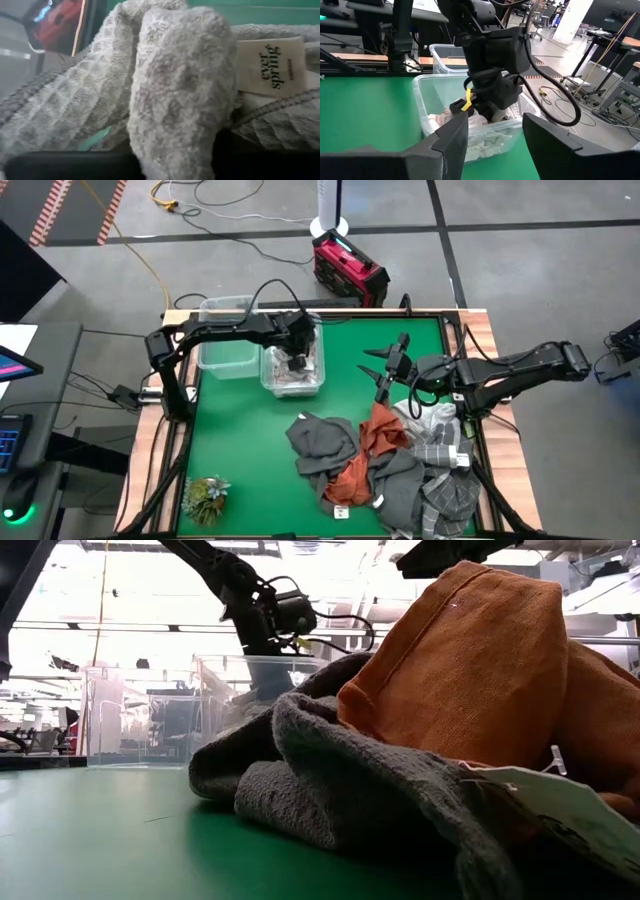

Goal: Sort towels by color in basket
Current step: Put the light gray towel into the right transparent bin

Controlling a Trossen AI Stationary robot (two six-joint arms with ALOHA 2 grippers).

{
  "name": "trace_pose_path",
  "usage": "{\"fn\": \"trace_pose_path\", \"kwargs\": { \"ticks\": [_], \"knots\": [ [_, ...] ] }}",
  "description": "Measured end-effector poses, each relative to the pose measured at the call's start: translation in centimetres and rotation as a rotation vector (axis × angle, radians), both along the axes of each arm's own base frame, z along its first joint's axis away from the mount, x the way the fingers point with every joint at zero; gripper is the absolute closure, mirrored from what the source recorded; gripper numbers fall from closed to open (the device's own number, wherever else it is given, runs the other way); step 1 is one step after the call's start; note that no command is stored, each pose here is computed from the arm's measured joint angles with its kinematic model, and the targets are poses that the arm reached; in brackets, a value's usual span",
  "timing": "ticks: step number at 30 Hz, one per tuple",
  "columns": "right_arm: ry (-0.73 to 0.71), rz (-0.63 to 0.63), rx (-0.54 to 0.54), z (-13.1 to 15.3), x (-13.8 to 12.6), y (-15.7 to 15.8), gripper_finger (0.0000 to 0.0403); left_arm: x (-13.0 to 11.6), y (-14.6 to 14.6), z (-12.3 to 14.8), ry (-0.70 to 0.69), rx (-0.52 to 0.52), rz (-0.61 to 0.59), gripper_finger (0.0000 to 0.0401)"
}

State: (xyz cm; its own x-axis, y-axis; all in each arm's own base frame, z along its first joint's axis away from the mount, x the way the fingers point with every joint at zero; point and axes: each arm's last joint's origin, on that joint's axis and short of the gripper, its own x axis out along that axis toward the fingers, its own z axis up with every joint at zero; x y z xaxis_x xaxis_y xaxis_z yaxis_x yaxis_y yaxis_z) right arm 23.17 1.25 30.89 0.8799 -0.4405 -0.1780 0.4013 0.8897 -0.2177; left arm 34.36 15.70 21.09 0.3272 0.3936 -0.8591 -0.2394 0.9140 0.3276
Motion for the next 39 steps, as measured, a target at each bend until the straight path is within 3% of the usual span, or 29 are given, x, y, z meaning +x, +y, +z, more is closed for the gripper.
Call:
{"fn": "trace_pose_path", "kwargs": {
  "ticks": [7,18,23,25,31,39],
  "knots": [
    [0.003,0.0,0.0,0.0,0.0,0.0,0.0181,0.1,-0.4,1.1,0.058,0.07,-0.002,0.023],
    [0.039,0.0,-0.005,-0.4,-0.1,0.0,0.0181,0.7,-1.2,8.4,0.079,0.059,-0.023,0.0226],
    [0.04,0.0,-0.005,-0.4,-0.1,0.0,0.0181,0.5,-1.9,10.2,0.103,0.051,-0.041,0.0226],
    [0.041,0.0,-0.005,-0.4,-0.1,0.0,0.0181,0.3,-2.2,10.6,0.109,0.015,-0.054,0.0226],
    [0.052,0.0,-0.006,-0.5,-0.1,0.0,0.0181,0.3,-4.4,11.2,0.086,-0.221,-0.22,0.0226],
    [0.051,0.0,-0.004,-0.5,-0.1,0.0,0.0181,1.1,-8.3,11.8,0.096,-0.258,-0.343,0.0226]
  ]
}}
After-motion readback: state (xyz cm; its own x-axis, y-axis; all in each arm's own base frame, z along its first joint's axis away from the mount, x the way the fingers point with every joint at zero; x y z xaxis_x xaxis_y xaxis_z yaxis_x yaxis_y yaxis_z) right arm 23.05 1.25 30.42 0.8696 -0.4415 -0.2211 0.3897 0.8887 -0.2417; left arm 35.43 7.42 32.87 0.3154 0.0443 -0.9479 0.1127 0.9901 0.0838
